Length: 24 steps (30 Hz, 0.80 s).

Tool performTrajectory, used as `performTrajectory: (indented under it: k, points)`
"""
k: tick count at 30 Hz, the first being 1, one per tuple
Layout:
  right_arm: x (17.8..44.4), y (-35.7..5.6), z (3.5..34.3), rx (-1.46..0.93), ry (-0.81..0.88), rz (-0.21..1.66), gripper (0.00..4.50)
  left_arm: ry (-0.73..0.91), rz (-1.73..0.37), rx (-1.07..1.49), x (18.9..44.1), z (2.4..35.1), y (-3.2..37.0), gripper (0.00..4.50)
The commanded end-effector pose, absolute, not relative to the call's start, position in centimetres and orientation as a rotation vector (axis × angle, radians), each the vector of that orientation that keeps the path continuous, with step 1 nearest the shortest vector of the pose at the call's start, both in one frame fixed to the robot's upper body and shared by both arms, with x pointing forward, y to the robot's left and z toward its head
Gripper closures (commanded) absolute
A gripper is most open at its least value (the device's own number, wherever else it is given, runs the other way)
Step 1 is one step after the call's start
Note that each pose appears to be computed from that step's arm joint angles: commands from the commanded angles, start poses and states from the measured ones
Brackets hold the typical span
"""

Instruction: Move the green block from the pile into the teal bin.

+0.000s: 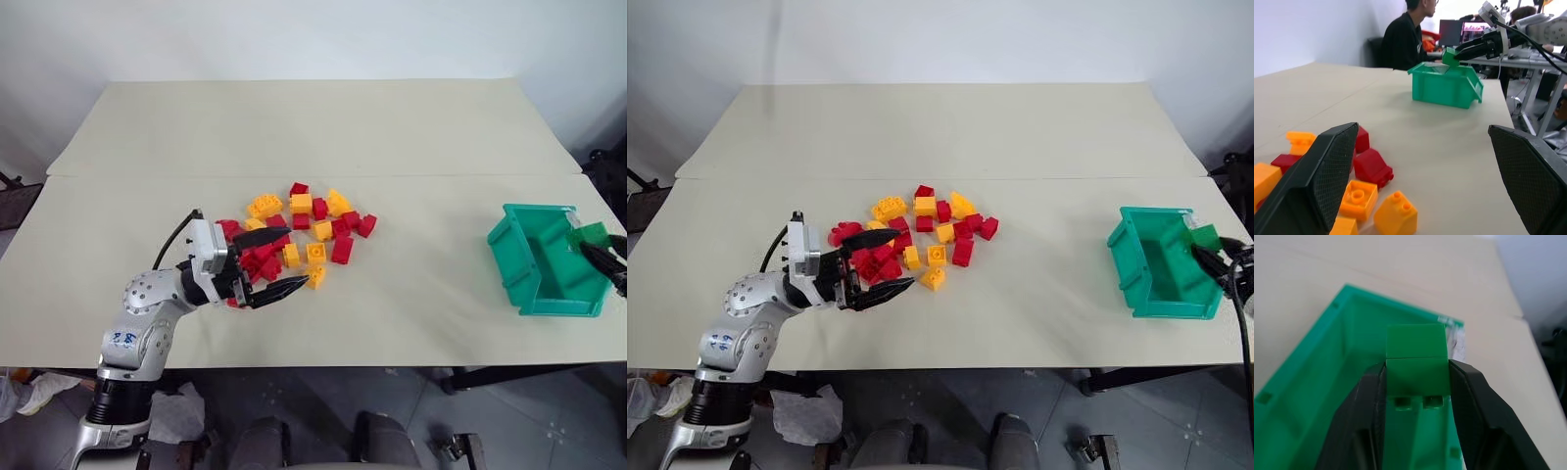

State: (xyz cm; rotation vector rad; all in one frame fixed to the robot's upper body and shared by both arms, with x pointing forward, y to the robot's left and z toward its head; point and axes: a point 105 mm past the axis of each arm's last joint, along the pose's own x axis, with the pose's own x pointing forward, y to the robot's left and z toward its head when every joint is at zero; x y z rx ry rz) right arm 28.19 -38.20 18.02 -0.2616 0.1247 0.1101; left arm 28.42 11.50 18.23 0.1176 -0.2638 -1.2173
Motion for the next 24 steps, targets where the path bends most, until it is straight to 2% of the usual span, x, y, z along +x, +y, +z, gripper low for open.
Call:
performTrajectory:
  k: [1,6,10,12,17,21,24]
  points:
    - [28.6,-38.2,19.4,-0.318,0.094,0.135,1.68,-0.287,-1.192,0.154,28.2,18.7,12.4,0.00]
    - [28.9,-37.9,20.3,-0.335,0.036,0.173,0.01,-0.276,-1.165,0.177,28.1,18.6,13.6,0.00]
    - [28.2,-33.4,23.1,-0.345,-0.150,0.422,0.01,-0.208,-1.091,0.249,28.3,17.5,16.3,0.00]
    - [27.7,-30.5,23.2,-0.364,-0.165,0.567,0.01,-0.164,-1.053,0.285,28.5,16.9,17.7,0.00]
    - [26.3,-23.1,20.7,-0.414,-0.121,0.924,0.01,-0.102,-0.996,0.374,28.3,15.7,20.1,0.00]
    - [25.5,-19.8,18.5,-0.378,-0.121,1.069,0.01,-0.078,-0.952,0.392,27.9,14.8,21.1,0.00]
    - [25.2,-18.9,17.0,-0.377,-0.125,1.098,0.01,-0.074,-0.924,0.390,27.5,14.2,21.5,0.00]
